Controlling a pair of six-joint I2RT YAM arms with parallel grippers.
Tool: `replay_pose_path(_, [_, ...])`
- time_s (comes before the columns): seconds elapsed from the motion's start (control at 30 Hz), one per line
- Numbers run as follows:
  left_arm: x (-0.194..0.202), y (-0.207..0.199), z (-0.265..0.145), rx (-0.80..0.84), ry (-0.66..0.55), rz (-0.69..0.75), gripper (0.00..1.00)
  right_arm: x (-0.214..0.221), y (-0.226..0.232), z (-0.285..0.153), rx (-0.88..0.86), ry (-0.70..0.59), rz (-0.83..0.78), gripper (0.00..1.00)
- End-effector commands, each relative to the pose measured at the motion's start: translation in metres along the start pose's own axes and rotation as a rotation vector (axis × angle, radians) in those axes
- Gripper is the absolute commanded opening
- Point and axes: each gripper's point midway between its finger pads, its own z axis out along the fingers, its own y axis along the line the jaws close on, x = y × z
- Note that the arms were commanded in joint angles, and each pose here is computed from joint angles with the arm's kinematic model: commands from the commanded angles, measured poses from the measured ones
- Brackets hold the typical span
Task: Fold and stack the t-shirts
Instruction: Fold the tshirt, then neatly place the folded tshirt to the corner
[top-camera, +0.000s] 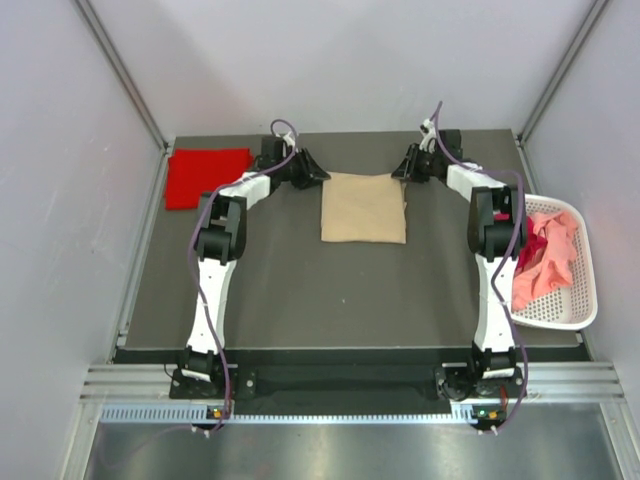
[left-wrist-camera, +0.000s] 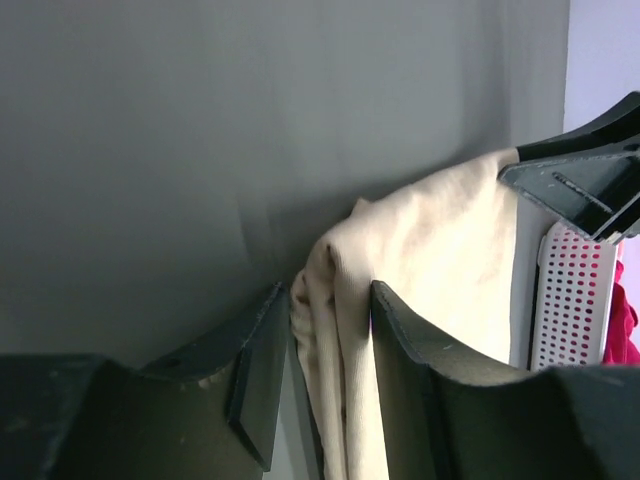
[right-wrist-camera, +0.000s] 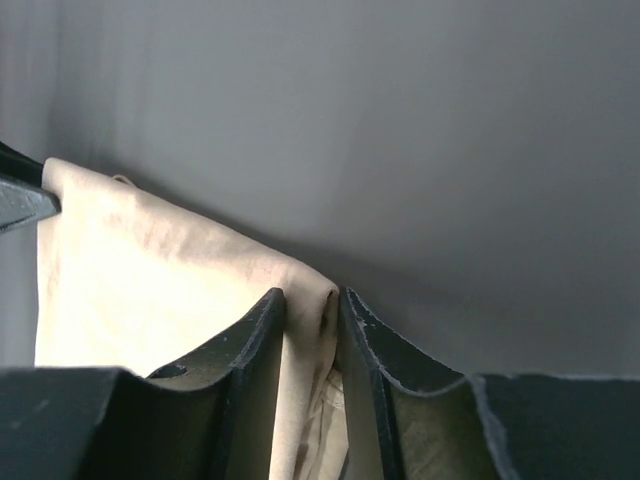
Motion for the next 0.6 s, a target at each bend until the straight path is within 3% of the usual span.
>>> replay_pose_path(0.0, [-0.011,0.009,0.01,-0.009,-0.043,0.033,0.44,-0.024,0.0,0.0,-0.038,-0.063,-0.027,0.29])
replay_pose_path(0.07, [-0.013,0.006,0.014,0.019,-0.047,0.039,0.3,-0.025,0.002,0.0,-0.042,-0.067,-0.031,0.21])
replay_pose_path(0.1, [-0.015,0.004,0.015,0.034,-0.049,0.032,0.19,-0.025,0.002,0.0,-0.043,-0.066,-0.032,0.11])
replay_pose_path(0.13, [-0.018,-0.001,0.016,0.053,-0.059,0.038,0.0,-0.026,0.003,-0.001,-0.044,-0.069,-0.035,0.07])
replay_pose_path(0.2, [-0.02,-0.013,0.013,0.09,-0.058,0.025,0.0,-0.029,0.008,-0.006,-0.05,-0.076,-0.032,0.0])
replay_pose_path(0.57, [-0.041,-0.07,-0.006,0.17,-0.136,0.106,0.0,-0.055,0.041,-0.057,-0.044,-0.227,-0.02,0.0])
